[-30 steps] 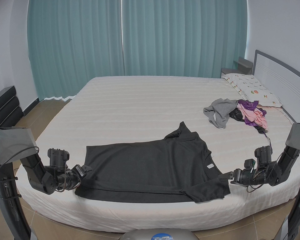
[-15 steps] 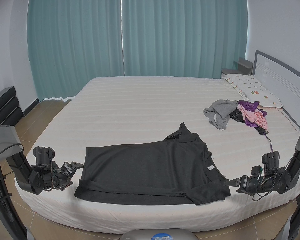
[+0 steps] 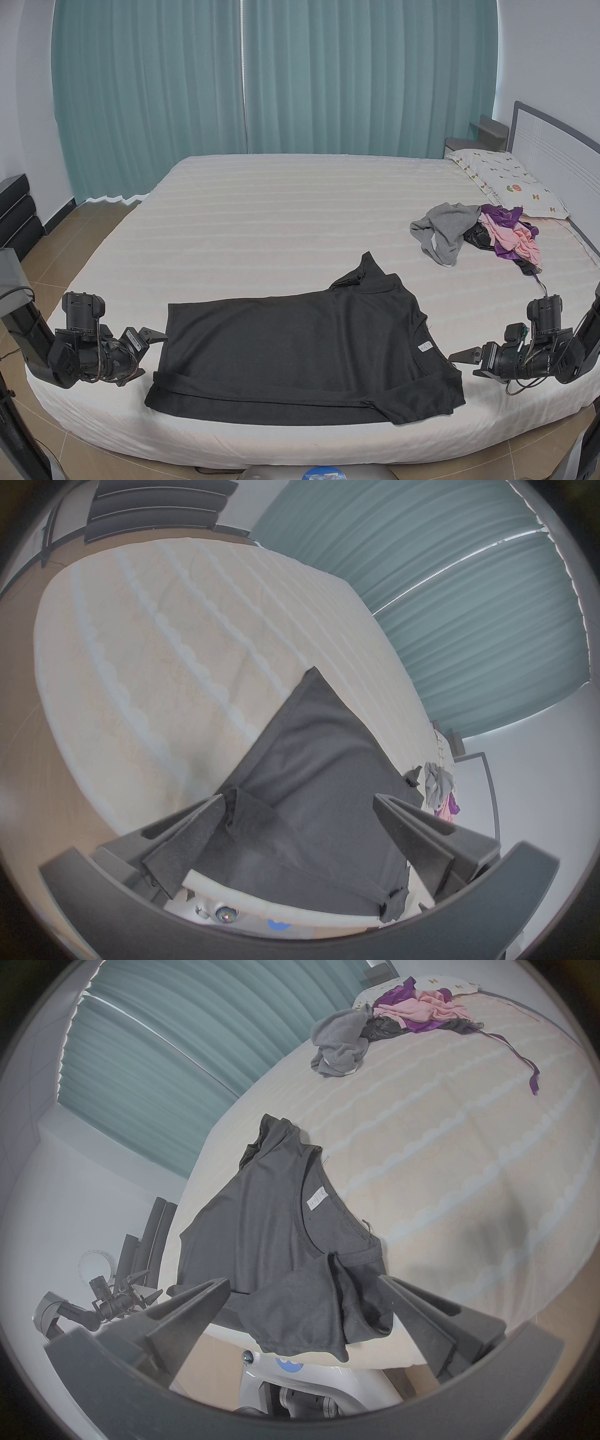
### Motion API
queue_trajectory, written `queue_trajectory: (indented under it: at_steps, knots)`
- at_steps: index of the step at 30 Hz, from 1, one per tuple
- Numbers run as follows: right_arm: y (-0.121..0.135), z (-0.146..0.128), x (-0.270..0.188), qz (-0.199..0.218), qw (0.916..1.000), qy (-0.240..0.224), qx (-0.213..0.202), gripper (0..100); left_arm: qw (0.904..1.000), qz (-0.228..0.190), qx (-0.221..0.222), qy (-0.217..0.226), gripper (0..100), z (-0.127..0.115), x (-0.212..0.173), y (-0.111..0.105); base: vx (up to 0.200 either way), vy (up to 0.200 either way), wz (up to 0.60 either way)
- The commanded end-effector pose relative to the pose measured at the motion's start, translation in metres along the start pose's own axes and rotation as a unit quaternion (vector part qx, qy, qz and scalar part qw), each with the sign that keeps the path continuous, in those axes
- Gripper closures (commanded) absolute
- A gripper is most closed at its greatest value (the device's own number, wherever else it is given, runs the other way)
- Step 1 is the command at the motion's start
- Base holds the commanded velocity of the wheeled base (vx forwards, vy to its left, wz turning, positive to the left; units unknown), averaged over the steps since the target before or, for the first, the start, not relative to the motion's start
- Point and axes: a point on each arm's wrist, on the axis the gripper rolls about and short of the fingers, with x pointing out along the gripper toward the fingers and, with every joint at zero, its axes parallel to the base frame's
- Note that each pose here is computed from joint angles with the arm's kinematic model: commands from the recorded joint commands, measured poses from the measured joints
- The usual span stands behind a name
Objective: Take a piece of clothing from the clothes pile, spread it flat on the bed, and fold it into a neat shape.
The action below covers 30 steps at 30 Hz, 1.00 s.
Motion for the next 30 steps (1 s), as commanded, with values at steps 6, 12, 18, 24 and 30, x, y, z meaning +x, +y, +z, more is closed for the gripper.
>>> queue_trajectory:
  at_steps: [6, 12, 18, 24, 30]
  knots:
    - [0.013, 0.002, 0.002, 0.018, 0.9996, -0.002, -0.021, 0, 0.9967, -0.013, 0.051, 0.063, 0, -0.035, -0.036, -0.034, 0.0, 0.0, 0.0]
    - [0.025, -0.001, 0.003, 0.034, 0.9991, 0.004, -0.025, 0, 0.9931, 0.031, 0.051, 0.101, 0, -0.046, -0.005, -0.023, 0.0, 0.0, 0.0]
    - [0.04, 0.004, -0.003, 0.054, 0.9983, -0.015, -0.018, 0, 0.9906, 0.048, 0.051, 0.117, 0, -0.05, 0.008, -0.018, 0.0, 0.0, 0.0]
    - [0.035, 0.002, 0.005, 0.045, 0.9989, -0.003, -0.014, 0, 0.9903, 0.058, 0.057, 0.113, 0, -0.05, 0.019, -0.021, 0.0, 0.0, 0.0]
    - [0.038, 0.002, -0.001, 0.05, 0.9986, -0.011, -0.016, 0, 0.9904, 0.08, 0.059, 0.096, 0, -0.045, 0.041, -0.021, 0.0, 0.0, 0.0]
